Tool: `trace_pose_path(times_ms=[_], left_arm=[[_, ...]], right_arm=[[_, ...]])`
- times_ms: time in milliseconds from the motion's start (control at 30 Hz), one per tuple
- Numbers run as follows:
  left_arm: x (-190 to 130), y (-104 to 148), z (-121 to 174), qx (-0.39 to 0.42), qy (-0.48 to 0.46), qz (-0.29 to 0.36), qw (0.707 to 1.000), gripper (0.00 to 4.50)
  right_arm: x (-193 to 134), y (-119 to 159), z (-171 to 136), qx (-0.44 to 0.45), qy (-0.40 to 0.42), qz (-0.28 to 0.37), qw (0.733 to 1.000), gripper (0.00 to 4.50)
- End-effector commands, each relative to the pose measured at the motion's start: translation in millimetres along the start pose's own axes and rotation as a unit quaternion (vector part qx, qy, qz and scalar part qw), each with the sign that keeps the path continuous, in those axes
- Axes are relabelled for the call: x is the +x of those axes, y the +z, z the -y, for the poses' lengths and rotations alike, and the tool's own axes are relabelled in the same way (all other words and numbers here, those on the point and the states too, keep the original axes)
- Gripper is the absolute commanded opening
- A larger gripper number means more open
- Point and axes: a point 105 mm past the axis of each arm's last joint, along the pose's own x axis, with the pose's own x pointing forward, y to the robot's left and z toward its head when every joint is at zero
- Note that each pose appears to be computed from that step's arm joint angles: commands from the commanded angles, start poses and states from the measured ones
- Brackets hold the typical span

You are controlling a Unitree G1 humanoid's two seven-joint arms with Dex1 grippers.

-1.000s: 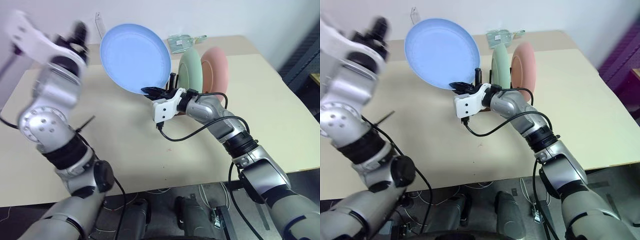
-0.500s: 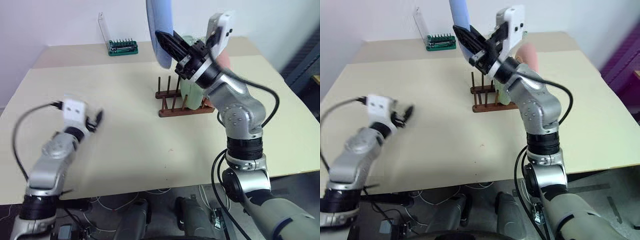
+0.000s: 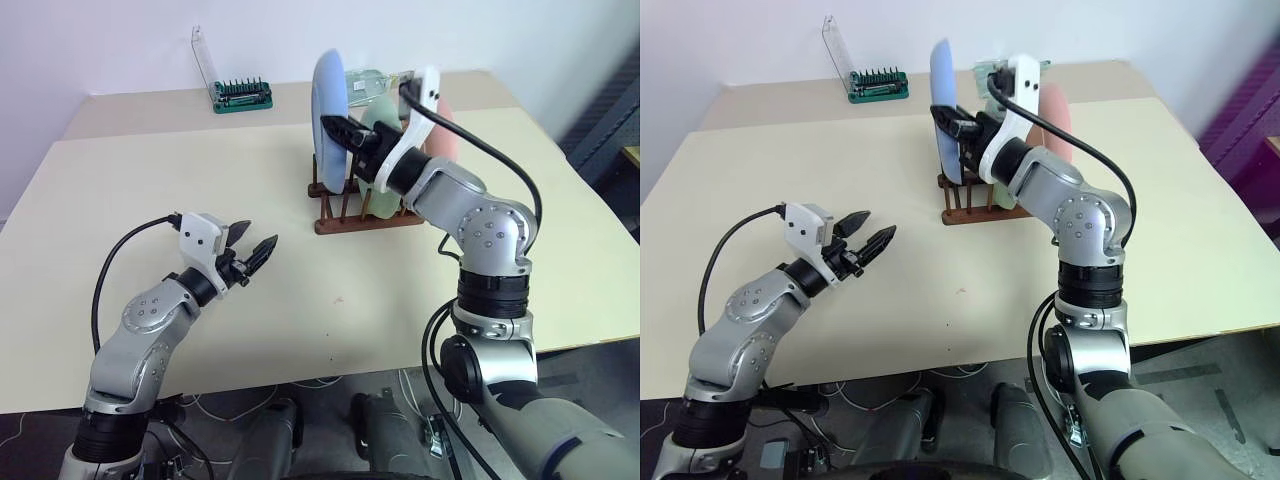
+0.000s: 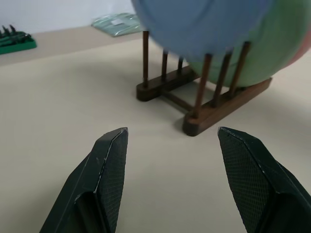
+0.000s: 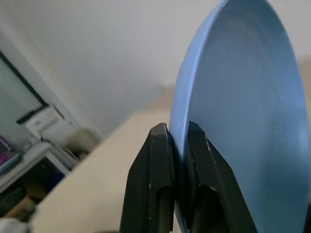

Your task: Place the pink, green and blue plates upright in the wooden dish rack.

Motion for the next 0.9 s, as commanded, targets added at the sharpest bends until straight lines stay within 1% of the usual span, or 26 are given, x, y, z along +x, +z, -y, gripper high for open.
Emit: trace_pose_path(times_ms=[33, 100, 133, 200, 300, 333, 433, 500, 567, 633, 700, 733, 800, 833, 867, 900], left_arm=[[-1, 12, 5, 0.009, -0.004, 0.019, 1.000, 3.00], [-1, 11, 5, 0.009, -0.002, 0.018, 1.000, 3.06], [-1, 10, 6, 0.009, -0.001, 0.017, 1.000, 3.06], [-1, 9, 6, 0.008, 0.000, 0.014, 1.000, 3.06], [-1, 9, 7, 0.006, 0.000, 0.013, 1.000, 3.06], [-1, 9, 8, 0.006, 0.000, 0.013, 1.000, 3.06], [0, 9, 8, 0.004, -0.001, 0.013, 1.000, 3.06], [0, 9, 8, 0.005, 0.000, 0.014, 1.000, 3.06], [0, 10, 5, 0.006, 0.004, 0.016, 1.000, 3.06], [-2, 8, -2, 0.011, 0.017, 0.013, 1.000, 3.06], [-7, 2, -11, 0.022, 0.031, -0.001, 0.999, 3.06], [-9, -1, -15, 0.026, 0.036, -0.007, 0.999, 3.06], [-15, -7, -24, 0.027, 0.052, -0.016, 0.998, 3.06], [-16, -9, -26, 0.026, 0.058, -0.018, 0.998, 3.06], [-17, -12, -29, 0.026, 0.063, -0.021, 0.997, 3.06], [-19, -17, -33, 0.029, 0.071, -0.031, 0.997, 3.06]], right_arm=[[2, 10, 4, -0.008, -0.016, 0.006, 1.000, 0.00], [4, 12, 5, -0.009, -0.019, 0.010, 1.000, 0.76], [4, 15, 3, -0.013, -0.015, 0.016, 1.000, 1.04], [5, 20, -1, -0.023, -0.006, 0.024, 0.999, 2.01], [5, 28, -8, -0.091, 0.001, 0.037, 0.995, 3.54], [5, 30, -11, -0.110, 0.006, 0.040, 0.993, 3.78], [1, 41, -23, -0.197, 0.030, 0.056, 0.978, 3.78], [-5, 48, -28, -0.264, 0.043, 0.067, 0.961, 3.78], [-20, 58, -34, -0.336, 0.072, 0.079, 0.936, 3.78], [-43, 70, -31, -0.361, 0.096, 0.099, 0.922, 3.78], [-69, 85, -5, -0.364, 0.070, 0.099, 0.923, 3.78], [-85, 88, 12, -0.359, 0.054, 0.086, 0.928, 3.78], [-122, 86, 42, -0.349, 0.030, 0.048, 0.935, 3.78], [-134, 85, 51, -0.346, 0.025, 0.036, 0.937, 3.78], [-147, 82, 60, -0.326, 0.020, 0.024, 0.945, 3.78], [-163, 74, 75, -0.310, 0.004, 0.000, 0.951, 3.78]])
